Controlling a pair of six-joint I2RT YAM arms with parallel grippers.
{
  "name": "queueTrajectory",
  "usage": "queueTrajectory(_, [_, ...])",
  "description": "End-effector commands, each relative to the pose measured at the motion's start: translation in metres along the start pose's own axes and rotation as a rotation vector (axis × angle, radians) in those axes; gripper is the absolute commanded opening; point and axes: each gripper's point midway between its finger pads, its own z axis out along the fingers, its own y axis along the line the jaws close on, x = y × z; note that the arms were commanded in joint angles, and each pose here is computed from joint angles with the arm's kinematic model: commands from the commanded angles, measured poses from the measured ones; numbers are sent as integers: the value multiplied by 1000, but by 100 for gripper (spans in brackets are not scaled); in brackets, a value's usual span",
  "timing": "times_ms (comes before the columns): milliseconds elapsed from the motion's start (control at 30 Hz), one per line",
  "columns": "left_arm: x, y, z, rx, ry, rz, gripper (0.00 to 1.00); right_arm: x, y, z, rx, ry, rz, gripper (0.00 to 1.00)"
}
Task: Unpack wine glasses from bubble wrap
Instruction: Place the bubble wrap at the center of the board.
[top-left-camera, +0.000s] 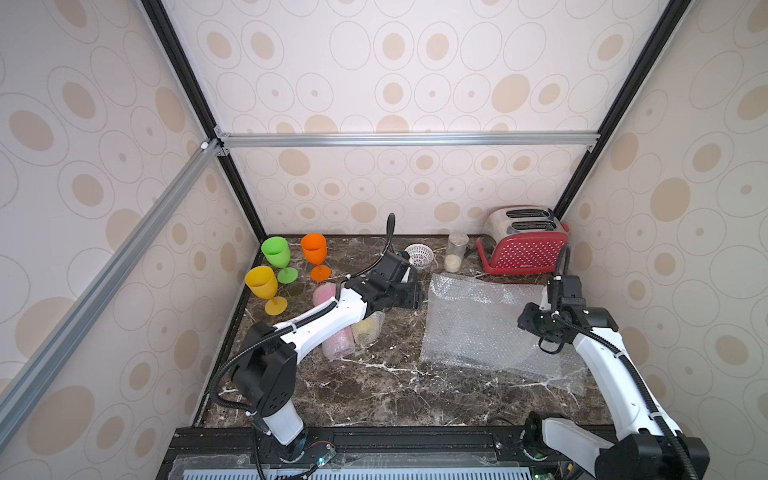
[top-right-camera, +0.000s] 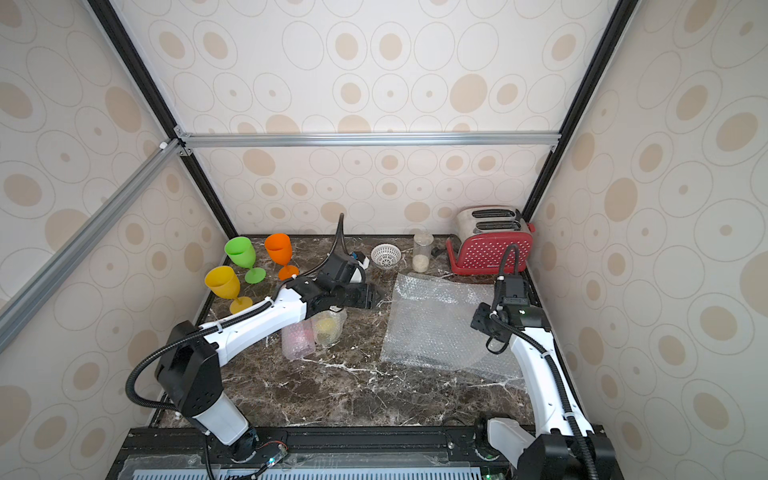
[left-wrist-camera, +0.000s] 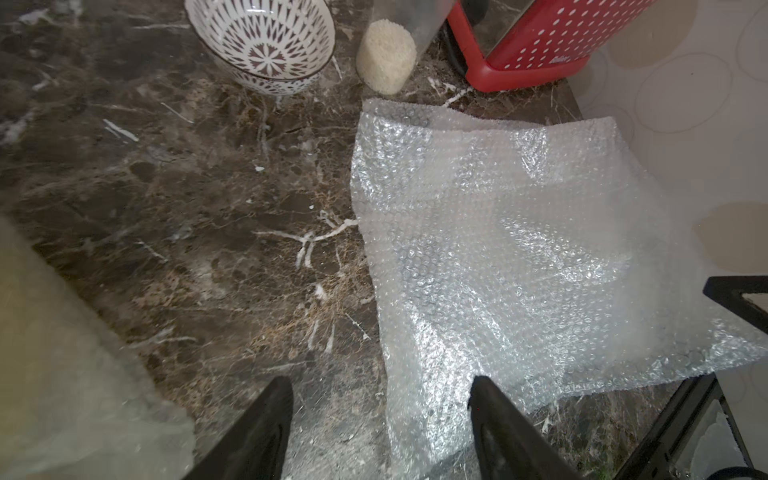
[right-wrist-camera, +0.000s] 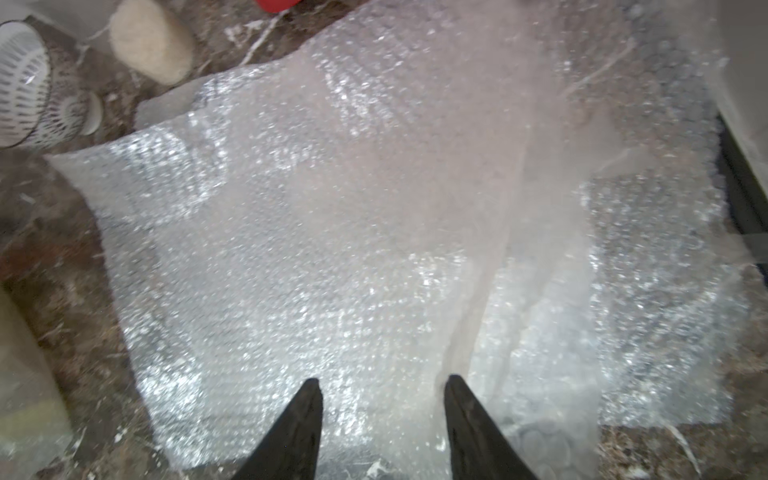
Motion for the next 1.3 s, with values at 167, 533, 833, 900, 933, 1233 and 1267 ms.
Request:
queueTrajectory(167, [15,66,-50,-178,-30,-72,69,15,53,-9,-78,56,-152,50])
queueTrajectory(533, [39,101,-75,-189,-71,-133,69,10,2,-58,155,-34,-131,60])
queueTrajectory(833, [45,103,-71,-166,-69,-117,69,17,-38,-84,322,-77,-87,60])
queueTrajectory(900, [46,102,-71,-154,-73,-121,69,18,-39,-86,317,-73,-87,60])
queueTrajectory(933, [48,102,-71,-153,-69,-120,69,20,-37,-87,303,-69,-87,60])
queueTrajectory(1233, [60,116,-72,-185,-56,-146,69,35,20,-75,-30,7,-112,52])
queueTrajectory(1267, [62,119,-72,-194,-51,-151,69,38,26,-73,-56,25,-117,51])
